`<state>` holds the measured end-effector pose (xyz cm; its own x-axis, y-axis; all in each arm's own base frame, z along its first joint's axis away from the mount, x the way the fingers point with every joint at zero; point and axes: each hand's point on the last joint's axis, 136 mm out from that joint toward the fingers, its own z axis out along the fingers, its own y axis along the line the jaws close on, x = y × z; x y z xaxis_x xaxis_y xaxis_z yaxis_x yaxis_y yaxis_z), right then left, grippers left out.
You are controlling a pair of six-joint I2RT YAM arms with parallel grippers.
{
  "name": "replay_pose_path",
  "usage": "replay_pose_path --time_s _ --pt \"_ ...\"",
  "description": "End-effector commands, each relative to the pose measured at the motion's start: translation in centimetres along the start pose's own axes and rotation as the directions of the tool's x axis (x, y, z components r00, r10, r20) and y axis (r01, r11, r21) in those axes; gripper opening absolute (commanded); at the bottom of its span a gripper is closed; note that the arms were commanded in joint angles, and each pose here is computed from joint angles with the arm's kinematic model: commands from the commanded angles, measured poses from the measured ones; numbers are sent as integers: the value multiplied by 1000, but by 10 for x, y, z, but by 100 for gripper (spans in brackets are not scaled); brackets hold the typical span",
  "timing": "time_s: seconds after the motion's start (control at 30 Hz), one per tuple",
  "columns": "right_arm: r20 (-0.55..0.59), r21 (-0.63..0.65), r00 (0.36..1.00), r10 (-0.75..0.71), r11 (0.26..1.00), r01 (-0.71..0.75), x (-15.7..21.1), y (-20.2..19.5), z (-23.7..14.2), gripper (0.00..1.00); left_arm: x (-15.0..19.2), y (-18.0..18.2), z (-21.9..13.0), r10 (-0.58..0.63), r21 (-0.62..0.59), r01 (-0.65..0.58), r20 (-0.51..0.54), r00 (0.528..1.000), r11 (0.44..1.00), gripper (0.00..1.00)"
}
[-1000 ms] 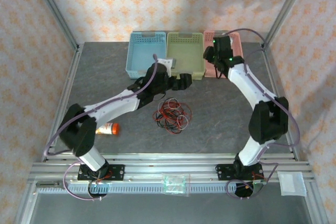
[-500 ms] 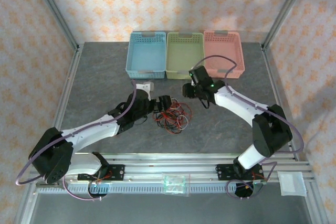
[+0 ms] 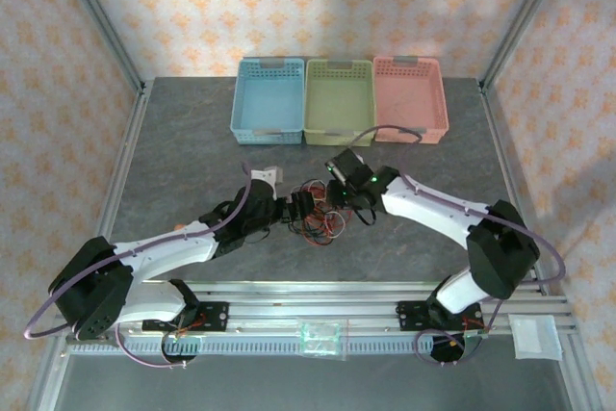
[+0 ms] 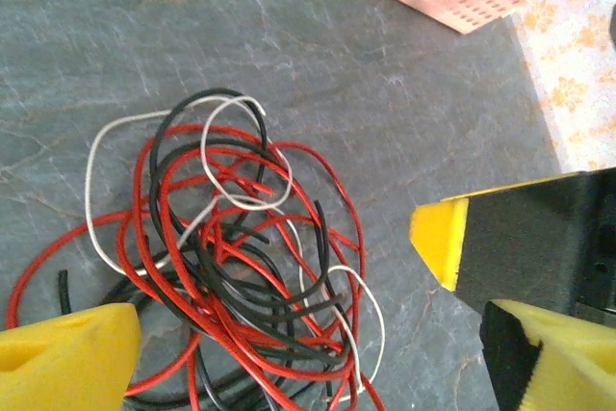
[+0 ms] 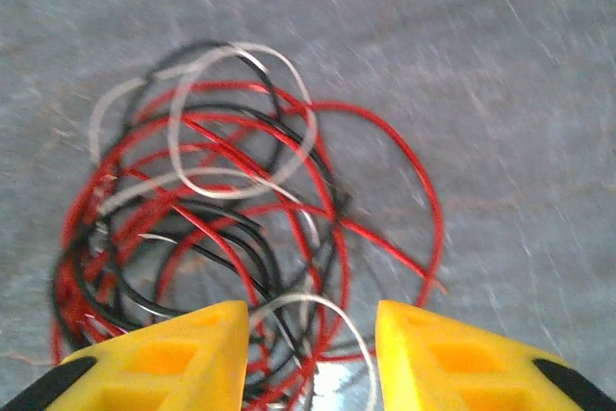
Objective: Untangle the cables
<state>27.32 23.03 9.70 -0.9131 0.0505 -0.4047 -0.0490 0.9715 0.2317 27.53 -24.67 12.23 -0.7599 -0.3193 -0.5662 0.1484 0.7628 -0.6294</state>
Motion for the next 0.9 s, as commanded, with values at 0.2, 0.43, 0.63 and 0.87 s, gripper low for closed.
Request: replay_pose_path --time_s 0.2,0.43,0.63,0.87 --pt "-119 -58 987 109 991 -117 48 -17 2 37 8 16 9 3 -93 -3 -2 1000 996 92" --pt "-136 -172 973 189 962 -211 53 -5 7 36 10 26 18 49 -198 -52 -18 999 979 97" --pt "-124 -156 964 237 954 -255 55 -11 14 35 14 27 22 51 -198 -56 -30 998 979 99" --pt "-134 -126 959 249 956 -266 58 -14 26 34 18 15 28 73 -153 -81 -53 996 985 99"
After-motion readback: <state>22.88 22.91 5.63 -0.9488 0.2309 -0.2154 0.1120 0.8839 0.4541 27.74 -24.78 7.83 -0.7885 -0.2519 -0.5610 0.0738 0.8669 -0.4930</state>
